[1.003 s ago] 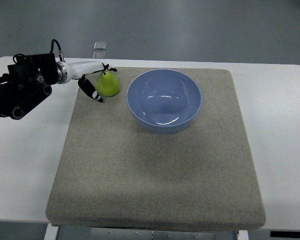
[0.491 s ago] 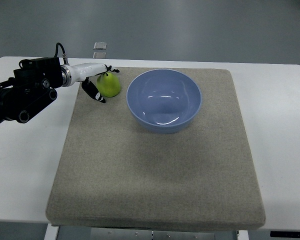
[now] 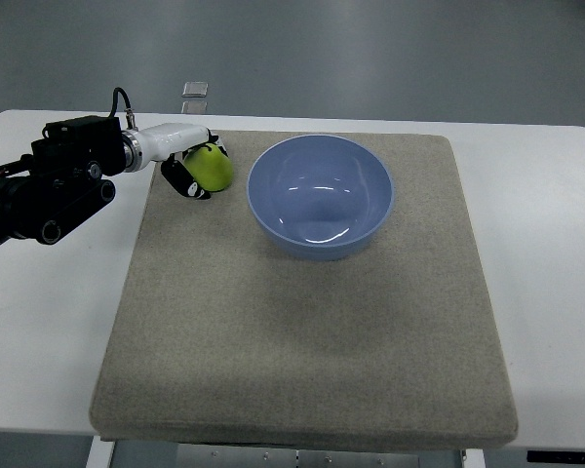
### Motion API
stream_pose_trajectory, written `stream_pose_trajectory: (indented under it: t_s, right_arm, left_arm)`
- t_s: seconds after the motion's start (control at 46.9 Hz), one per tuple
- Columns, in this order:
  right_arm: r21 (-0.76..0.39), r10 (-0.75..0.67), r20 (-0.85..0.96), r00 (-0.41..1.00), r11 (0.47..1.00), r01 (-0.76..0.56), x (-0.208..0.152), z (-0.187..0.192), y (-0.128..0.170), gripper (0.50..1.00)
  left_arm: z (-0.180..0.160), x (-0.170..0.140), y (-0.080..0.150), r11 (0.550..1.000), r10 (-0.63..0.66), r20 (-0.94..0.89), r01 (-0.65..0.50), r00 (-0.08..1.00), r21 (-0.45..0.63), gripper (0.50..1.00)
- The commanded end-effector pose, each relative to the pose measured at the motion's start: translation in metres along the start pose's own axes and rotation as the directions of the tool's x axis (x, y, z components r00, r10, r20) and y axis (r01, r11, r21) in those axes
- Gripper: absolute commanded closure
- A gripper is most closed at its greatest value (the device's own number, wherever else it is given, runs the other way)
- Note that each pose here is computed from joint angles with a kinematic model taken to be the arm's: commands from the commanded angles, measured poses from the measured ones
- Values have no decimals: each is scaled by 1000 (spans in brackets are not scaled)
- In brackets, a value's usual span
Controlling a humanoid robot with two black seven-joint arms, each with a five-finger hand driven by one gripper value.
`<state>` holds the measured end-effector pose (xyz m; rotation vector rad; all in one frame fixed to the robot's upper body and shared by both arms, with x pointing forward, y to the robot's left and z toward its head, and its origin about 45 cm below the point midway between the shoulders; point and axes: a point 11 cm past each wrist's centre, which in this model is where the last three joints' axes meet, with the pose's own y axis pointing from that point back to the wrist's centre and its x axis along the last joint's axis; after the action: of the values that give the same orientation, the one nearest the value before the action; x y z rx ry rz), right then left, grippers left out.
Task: Place pear in bowl with left hand
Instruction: 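Lift the pear with the left hand and carry it over the blue bowl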
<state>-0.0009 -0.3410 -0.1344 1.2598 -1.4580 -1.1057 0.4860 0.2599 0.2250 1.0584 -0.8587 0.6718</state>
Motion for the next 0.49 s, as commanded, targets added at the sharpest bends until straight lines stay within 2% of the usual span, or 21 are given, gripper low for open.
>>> stream_pose_trajectory:
  t_s: [0.0, 0.213, 0.32, 0.47]
  right_arm:
    - [0, 0, 0, 1000, 1000, 0, 0, 0, 0, 574]
    - [0, 1, 0, 1000, 1000, -1, 0, 0, 0, 574]
    - [1, -1, 0, 1000, 1000, 1, 0, -1, 0, 574]
    - [0, 0, 0, 1000, 1000, 0, 0, 0, 0, 574]
  left_arm:
    - [1, 3, 0, 1000, 4, 1, -4, 1000, -3, 1000]
    - [4, 25, 4, 999, 38, -12, -38, 999, -13, 1000]
    - [3, 35, 9, 998, 52, -77, -55, 996, -27, 1000]
    - [17, 60, 21, 993, 38, -166, -55, 985, -102, 1000]
